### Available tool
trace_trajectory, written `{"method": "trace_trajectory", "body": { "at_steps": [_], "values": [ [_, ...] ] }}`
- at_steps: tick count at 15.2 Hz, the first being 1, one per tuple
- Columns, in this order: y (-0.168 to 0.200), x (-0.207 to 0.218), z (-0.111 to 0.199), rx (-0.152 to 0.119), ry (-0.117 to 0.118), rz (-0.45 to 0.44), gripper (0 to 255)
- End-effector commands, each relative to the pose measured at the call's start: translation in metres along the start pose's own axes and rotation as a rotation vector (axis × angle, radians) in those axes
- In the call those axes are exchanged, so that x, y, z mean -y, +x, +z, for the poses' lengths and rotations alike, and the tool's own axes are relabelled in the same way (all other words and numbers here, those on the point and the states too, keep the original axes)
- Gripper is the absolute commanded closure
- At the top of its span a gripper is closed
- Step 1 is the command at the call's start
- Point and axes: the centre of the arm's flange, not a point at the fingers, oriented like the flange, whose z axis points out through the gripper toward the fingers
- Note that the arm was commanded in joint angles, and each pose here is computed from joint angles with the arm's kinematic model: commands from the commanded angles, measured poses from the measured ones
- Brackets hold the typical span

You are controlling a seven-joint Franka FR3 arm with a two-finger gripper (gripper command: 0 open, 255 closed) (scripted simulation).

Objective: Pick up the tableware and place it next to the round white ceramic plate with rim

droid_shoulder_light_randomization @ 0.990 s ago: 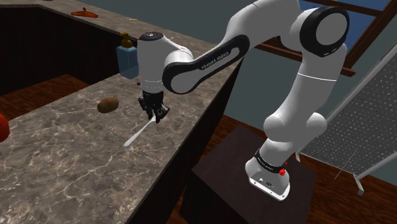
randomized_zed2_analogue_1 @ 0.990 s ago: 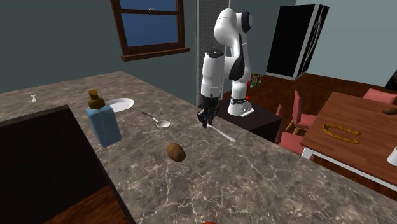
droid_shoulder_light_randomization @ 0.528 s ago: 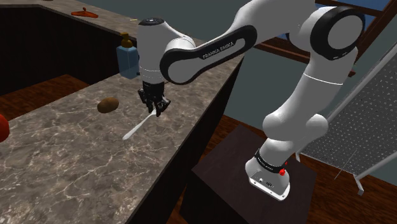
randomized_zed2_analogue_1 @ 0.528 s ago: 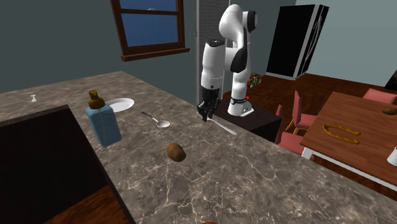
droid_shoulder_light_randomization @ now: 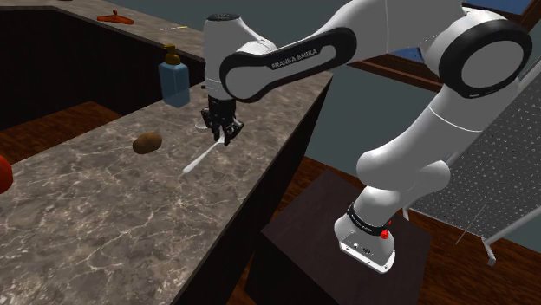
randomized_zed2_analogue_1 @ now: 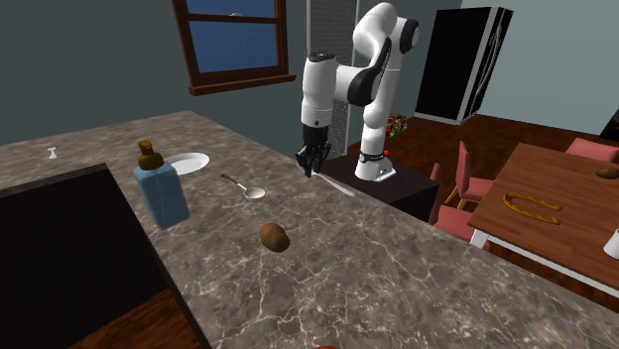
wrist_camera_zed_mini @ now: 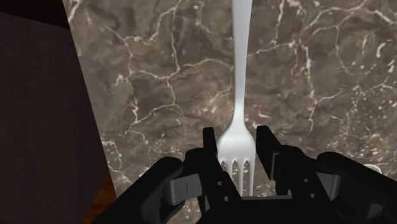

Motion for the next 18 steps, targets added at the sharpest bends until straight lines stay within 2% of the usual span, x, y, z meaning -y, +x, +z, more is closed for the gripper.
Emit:
{"method": "trace_trajectory", "body": {
  "at_steps": [1, 18],
  "values": [
    [0.025, -0.004, 0.003, 0.006, 0.002, -0.004, 255],
    [0.248, -0.023, 0.018, 0.006, 0.002, -0.004, 255]
  ]
}}
